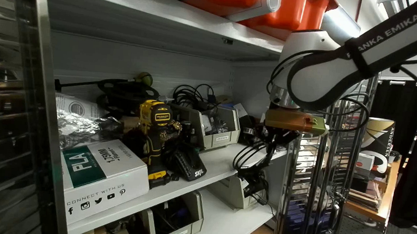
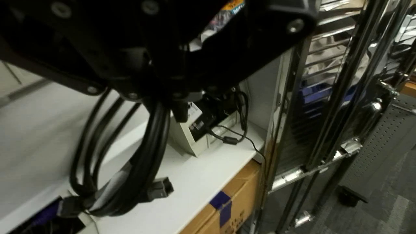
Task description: Pick up the black cable and put it in the tool box
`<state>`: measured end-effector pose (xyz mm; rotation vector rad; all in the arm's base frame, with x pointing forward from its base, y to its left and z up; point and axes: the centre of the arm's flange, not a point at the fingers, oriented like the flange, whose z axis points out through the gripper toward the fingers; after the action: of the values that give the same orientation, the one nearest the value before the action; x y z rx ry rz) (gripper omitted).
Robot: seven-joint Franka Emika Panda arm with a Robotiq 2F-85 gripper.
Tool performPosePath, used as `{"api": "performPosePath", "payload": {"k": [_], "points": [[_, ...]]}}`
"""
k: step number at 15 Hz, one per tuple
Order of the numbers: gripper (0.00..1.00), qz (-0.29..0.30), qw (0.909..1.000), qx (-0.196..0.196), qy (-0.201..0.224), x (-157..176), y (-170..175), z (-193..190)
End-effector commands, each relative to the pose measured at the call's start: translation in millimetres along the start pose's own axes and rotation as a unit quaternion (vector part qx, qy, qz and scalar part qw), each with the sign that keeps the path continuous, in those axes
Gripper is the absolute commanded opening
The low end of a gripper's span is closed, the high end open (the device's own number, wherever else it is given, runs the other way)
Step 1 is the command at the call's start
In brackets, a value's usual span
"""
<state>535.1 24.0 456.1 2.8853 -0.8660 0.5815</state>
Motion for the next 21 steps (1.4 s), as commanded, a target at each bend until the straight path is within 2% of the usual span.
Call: {"api": "performPosePath", "payload": {"k": [1,4,7,10,14,16,18,21], "points": [[0.11,0.027,0.9968,0.041,0.063,15,-7,-12],[0.11,0.037,0.9923,0.064,0.100,35,-22,-3],[0.11,0.059,0.9866,0.095,0.118,55,-40,-1],[0.08,0.084,0.9783,0.137,0.131,70,-55,-15],[0.07,0.076,0.9694,0.172,0.158,66,-57,-52],[0.07,0.075,0.9601,0.194,0.186,65,-58,-72],[0.08,0.077,0.9465,0.224,0.219,73,-61,-85],[0.10,0.081,0.9329,0.253,0.243,91,-72,-92]]}}
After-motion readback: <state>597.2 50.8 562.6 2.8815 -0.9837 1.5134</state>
